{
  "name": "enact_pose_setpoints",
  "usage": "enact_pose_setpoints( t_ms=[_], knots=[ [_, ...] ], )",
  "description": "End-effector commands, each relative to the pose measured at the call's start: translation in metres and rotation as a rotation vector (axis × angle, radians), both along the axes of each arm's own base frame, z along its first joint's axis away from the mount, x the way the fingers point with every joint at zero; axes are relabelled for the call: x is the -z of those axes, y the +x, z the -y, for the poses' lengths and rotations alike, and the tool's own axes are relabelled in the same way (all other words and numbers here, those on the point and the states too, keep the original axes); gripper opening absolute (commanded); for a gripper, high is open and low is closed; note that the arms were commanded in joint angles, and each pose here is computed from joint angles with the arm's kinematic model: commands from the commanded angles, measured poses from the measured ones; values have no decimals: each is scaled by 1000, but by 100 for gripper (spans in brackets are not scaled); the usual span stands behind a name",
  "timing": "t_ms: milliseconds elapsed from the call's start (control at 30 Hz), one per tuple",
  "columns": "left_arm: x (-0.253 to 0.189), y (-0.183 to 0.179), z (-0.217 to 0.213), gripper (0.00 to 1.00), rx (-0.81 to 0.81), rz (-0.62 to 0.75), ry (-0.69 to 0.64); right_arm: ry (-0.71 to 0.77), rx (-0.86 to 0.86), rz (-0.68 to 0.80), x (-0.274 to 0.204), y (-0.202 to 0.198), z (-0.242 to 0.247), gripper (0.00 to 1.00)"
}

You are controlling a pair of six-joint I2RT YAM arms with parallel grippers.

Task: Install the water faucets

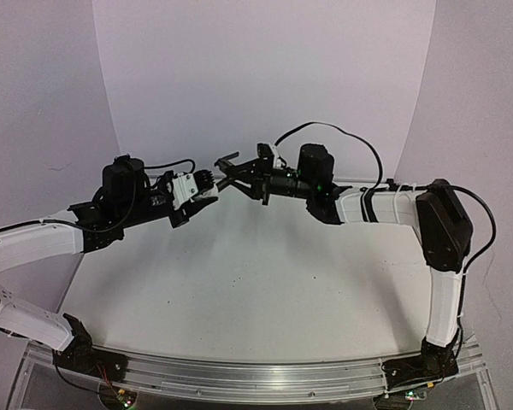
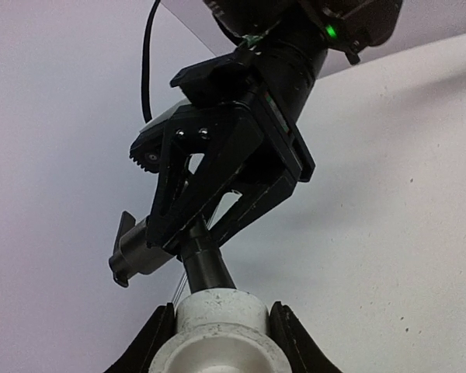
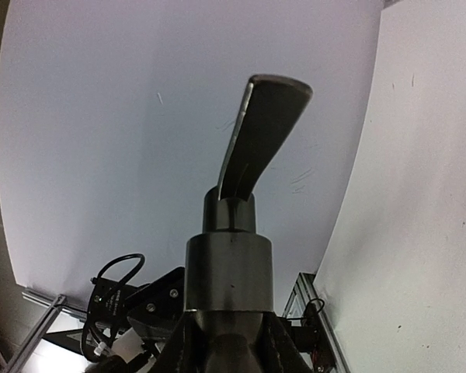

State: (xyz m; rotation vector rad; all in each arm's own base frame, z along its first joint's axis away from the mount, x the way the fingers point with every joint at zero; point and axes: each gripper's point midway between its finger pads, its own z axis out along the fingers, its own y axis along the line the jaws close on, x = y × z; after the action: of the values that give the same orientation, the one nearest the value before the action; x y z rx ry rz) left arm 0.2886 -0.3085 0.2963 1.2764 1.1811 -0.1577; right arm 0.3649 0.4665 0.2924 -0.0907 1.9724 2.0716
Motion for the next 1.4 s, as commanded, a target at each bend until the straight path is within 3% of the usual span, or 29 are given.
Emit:
enact_pose_setpoints(
  t_ms=[0, 133, 367, 500, 667, 1033, 1200, 1367],
  knots=[
    [-49, -21, 6, 0, 70, -121, -294, 39, 115, 310, -35, 14, 35, 0],
    [-48, -18, 2, 0, 24, -371, -465, -61, 168, 544, -11, 16, 62, 0],
    [-51, 0, -4, 0, 58, -941, -765, -140, 249, 978, -44, -12, 90, 0],
    [-70, -1, 3, 0, 177, -1149, -791, -154, 284, 1156, -73, -21, 97, 0],
    [-117, -22, 16, 0, 403, -1261, -758, -102, 322, 1325, -114, -37, 104, 0],
    [-189, -59, 3, 0, 951, -1501, -821, 223, 422, 1739, -215, -106, 131, 0],
    [-195, -53, 4, 0, 995, -1560, -841, 363, 435, 1822, -235, -126, 134, 0],
    [-203, -58, 1, 0, 1015, -1523, -842, 467, 412, 1805, -242, -126, 131, 0]
  ],
)
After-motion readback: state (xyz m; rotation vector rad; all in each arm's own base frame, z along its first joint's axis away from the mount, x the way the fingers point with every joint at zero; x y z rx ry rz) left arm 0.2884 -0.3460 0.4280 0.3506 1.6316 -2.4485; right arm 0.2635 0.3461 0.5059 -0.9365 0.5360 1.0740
